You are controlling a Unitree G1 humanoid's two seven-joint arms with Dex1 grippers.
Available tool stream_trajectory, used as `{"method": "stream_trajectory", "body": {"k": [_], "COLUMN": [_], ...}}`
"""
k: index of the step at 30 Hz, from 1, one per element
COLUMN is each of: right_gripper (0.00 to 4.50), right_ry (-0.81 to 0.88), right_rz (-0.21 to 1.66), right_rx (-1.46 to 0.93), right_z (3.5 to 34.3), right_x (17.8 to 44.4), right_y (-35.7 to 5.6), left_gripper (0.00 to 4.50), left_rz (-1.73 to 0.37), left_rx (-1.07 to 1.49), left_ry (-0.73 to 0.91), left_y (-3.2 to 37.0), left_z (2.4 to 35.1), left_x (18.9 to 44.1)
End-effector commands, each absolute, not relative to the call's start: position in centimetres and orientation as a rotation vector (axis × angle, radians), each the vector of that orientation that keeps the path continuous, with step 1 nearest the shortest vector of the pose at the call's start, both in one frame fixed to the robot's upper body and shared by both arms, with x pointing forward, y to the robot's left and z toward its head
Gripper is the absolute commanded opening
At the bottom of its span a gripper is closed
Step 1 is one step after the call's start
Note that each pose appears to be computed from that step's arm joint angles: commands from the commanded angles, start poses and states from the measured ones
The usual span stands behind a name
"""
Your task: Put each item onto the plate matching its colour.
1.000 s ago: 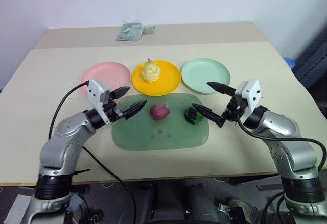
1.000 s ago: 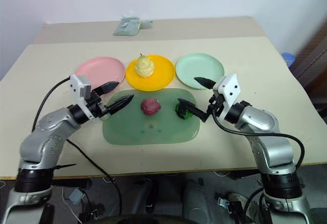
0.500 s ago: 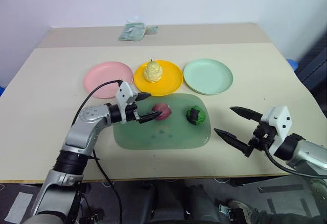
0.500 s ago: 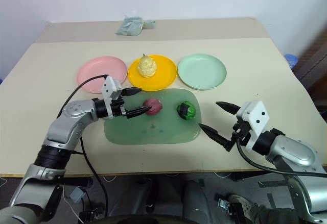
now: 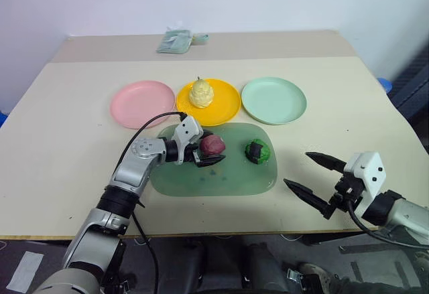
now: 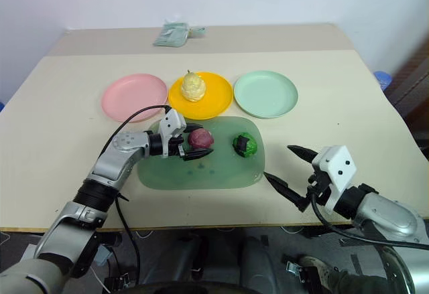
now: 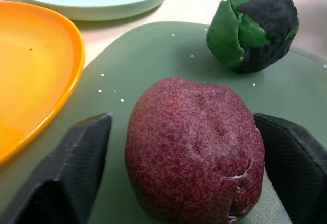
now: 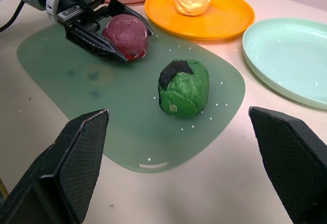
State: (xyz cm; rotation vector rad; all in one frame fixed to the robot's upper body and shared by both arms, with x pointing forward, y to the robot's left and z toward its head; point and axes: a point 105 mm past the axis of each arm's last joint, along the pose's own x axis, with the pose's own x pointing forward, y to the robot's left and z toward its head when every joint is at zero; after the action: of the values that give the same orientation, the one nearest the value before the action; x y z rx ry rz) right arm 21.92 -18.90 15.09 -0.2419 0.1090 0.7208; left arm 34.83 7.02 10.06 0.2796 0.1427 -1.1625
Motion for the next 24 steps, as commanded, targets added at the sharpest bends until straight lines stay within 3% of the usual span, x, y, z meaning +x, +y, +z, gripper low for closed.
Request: {"method": "stream_trajectory", "body": {"k": [1,6,12,15,18,24], "right_gripper": [4.5,4.5,4.5,4.5,4.5,4.5], "right_ry": [0.039,0.019,-0.015,-0.031,-0.037,-0.057], "right_rz": [0.714,0.724,0.74,0.756,0.765,0.786], "right_rx": [-0.277,-0.274,-0.276,-0.27,-0.271,-0.274], "right_z": [16.7,16.9,17.6,17.8,17.8,18.1], "right_x": [21.7,22.4,23.2,23.8,24.2,25.4], "right_y": [-18.7,-18.4,-18.0,-17.5,-17.3,-16.7], "left_gripper": [2.65,2.65,2.65,2.65,2.65,2.65], "left_rz": [-1.17,-1.043,-0.338,-0.032,0.115,0.221], "left_rx": [0.316,0.181,-0.019,-0.062,-0.107,-0.172], "left_ry": [0.086,-0.015,-0.152,-0.153,-0.143,-0.105], "left_y": [6.6,7.3,17.1,22.1,24.2,24.3], "left_z": [11.3,13.9,18.6,18.5,18.0,16.4], "left_x": [35.0,36.1,40.8,41.7,42.0,43.5]}}
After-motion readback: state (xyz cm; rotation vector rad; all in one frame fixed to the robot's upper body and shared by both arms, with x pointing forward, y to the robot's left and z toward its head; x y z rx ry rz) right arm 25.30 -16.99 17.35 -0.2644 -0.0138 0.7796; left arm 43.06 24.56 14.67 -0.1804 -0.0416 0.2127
